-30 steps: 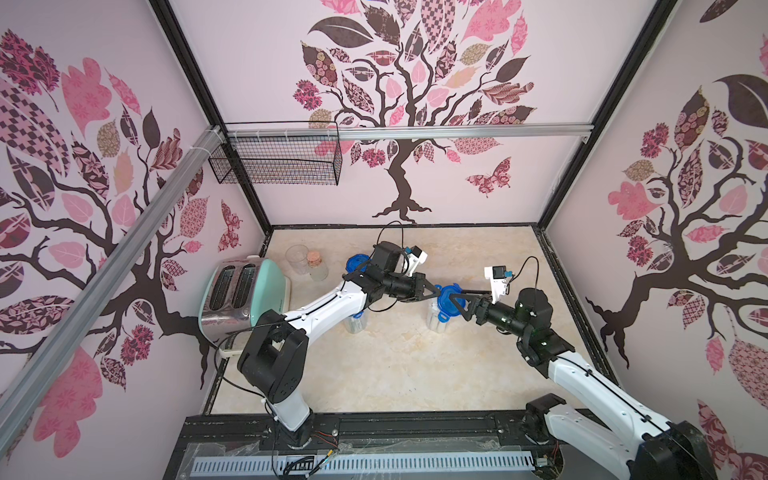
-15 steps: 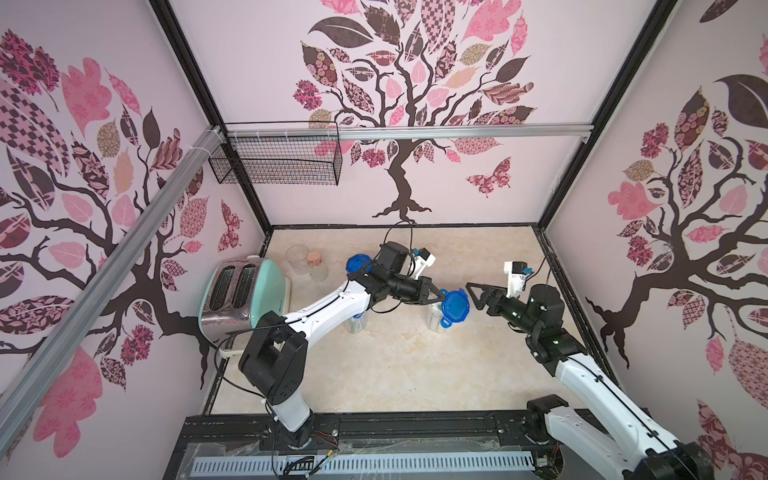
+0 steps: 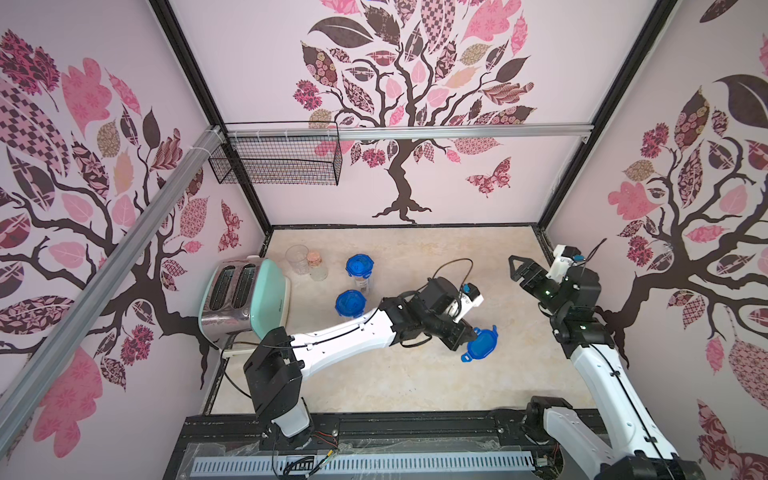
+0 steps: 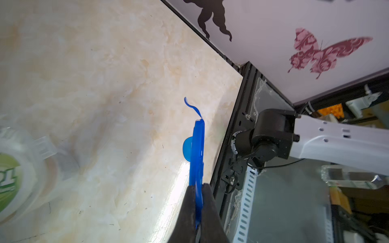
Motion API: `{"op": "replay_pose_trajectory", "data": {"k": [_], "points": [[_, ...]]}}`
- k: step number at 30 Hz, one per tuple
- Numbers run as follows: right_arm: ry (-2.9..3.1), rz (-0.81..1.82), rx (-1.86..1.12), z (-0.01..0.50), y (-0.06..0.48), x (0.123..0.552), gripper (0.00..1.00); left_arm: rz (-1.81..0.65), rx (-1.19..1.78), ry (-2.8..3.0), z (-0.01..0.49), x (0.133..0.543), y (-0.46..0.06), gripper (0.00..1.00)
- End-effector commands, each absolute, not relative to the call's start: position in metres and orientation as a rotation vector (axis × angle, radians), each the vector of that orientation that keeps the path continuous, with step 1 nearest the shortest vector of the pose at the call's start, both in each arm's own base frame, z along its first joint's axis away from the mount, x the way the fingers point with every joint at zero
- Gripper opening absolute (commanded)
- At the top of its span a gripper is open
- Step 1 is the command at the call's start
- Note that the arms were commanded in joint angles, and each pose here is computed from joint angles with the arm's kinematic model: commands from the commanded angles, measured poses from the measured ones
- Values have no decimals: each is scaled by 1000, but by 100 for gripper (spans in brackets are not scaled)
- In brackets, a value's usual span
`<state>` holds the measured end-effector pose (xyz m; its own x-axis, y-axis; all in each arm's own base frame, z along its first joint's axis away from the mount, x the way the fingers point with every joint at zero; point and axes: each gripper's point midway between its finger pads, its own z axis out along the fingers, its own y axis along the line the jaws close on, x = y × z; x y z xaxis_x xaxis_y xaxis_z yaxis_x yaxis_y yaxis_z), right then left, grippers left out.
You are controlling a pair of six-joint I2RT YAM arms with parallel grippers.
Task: Take out toiletry kits
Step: Open the lid of the container, then place the lid at the center of the board.
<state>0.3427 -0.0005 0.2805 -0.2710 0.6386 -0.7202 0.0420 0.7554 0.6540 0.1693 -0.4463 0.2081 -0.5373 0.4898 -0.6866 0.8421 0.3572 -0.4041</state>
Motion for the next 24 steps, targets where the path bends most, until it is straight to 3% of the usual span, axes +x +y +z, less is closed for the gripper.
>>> {"op": "replay_pose_trajectory", "data": {"k": [1, 16, 24], "points": [[1779, 636, 657, 271, -26, 344, 88, -815, 1242, 2052, 203, 175, -453, 0], [1806, 676, 678, 242, -27, 349, 88, -639, 1648, 1620, 139, 133, -511, 0], [1804, 722, 658, 232, -20, 345, 87, -579, 1735, 1468, 113, 133, -522, 0]]}}
